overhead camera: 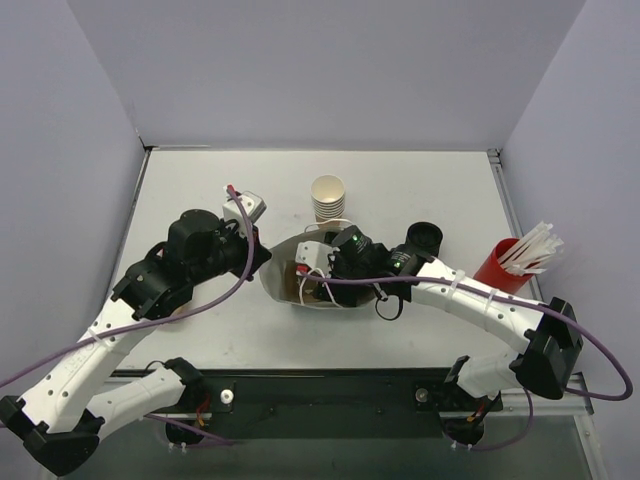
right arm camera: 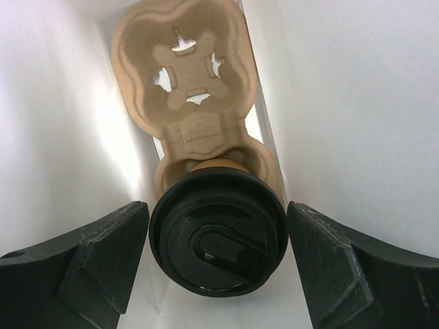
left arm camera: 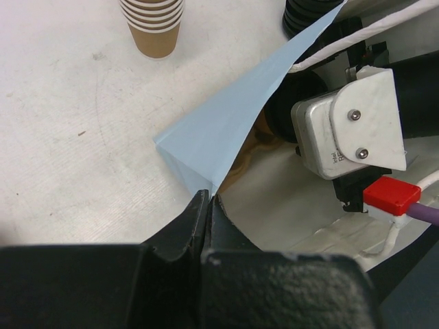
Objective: Pack the takeout coffee
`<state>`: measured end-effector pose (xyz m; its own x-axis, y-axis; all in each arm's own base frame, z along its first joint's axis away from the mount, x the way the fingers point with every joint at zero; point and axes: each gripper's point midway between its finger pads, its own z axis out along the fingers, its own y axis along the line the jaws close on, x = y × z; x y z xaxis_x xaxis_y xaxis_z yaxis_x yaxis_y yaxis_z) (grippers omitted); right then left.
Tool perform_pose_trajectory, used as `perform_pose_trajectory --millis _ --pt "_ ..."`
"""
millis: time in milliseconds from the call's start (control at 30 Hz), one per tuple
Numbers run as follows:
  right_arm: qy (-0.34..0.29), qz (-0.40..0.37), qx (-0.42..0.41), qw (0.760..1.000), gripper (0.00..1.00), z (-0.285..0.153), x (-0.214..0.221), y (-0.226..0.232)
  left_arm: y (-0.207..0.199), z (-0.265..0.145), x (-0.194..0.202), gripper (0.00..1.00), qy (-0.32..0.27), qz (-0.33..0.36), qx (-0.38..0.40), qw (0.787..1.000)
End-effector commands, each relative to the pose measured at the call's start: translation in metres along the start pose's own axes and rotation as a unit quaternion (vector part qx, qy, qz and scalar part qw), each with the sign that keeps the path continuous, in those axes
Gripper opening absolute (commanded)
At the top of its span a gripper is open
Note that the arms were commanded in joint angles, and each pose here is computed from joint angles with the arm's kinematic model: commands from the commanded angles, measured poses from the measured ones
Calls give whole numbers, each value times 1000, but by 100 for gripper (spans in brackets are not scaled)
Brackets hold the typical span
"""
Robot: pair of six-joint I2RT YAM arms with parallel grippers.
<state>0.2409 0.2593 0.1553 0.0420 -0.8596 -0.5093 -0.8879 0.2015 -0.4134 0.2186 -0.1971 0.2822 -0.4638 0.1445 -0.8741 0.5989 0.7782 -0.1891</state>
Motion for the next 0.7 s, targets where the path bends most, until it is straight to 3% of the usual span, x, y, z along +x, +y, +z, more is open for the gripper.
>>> perform_pose_trajectory --millis 0,100,300,467,667 --pt "-42 31 21 998 83 -20 -22 -11 -2 -11 -12 0 3 -3 -6 1000" --pt "-54 43 18 997 78 -22 -26 -9 -2 -12 -14 0 14 -7 -8 1000" --pt "-63 53 27 996 78 -26 -29 -11 0 -10 -11 0 21 -4 -13 1000" --pt "-68 63 31 995 85 -29 -29 -14 4 -8 -8 0 36 -1 -23 999" --pt "-76 74 19 994 80 -31 -30 -8 3 -7 -11 0 38 -1 -23 999"
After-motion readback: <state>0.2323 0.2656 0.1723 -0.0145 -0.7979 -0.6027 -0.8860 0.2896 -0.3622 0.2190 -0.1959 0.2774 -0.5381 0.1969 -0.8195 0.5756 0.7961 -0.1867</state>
